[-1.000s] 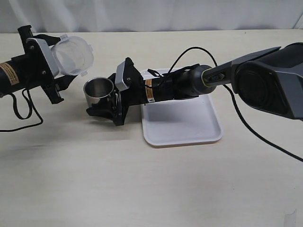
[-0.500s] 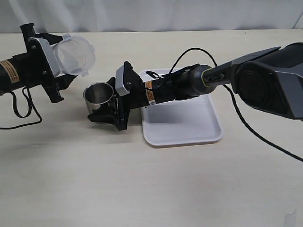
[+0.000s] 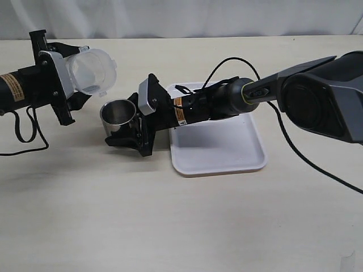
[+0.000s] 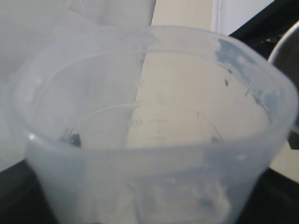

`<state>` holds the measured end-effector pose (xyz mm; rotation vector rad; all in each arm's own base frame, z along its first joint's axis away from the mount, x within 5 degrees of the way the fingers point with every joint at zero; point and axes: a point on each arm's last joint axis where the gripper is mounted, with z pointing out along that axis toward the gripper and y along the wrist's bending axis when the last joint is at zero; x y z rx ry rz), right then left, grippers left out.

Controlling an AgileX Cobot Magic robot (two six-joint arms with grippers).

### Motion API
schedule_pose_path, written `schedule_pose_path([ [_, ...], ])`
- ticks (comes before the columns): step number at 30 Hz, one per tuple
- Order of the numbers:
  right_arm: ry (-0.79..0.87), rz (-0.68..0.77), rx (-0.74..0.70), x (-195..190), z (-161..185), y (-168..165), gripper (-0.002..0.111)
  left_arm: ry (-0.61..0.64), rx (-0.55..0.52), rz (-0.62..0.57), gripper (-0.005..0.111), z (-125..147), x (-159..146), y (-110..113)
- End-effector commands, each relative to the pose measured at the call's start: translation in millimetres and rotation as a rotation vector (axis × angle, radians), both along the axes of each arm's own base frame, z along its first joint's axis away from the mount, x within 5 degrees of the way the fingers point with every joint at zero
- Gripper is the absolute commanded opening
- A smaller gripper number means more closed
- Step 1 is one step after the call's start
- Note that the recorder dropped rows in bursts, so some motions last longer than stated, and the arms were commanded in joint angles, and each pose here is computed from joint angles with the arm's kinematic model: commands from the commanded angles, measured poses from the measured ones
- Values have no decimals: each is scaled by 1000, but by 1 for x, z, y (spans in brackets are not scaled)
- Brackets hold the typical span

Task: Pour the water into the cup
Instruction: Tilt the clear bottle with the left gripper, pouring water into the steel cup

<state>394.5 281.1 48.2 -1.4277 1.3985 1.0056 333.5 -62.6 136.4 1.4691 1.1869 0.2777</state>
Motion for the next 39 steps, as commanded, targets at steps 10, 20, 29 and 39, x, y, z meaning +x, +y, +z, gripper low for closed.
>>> schedule_pose_path([
  [10,13,-18,27,2,3,-1,4,-99,48,-69,0,7,0,-5],
  [20,16,-25,35,3,4,-1,4,-137,69,-82,0,8,1,-6],
  [29,9,10,21,0,3,-1,4,-175,89,-93,0,10,1,-6],
  [39,19,8,20,0,3,-1,4,-228,134,-110,0,12,3,-6],
])
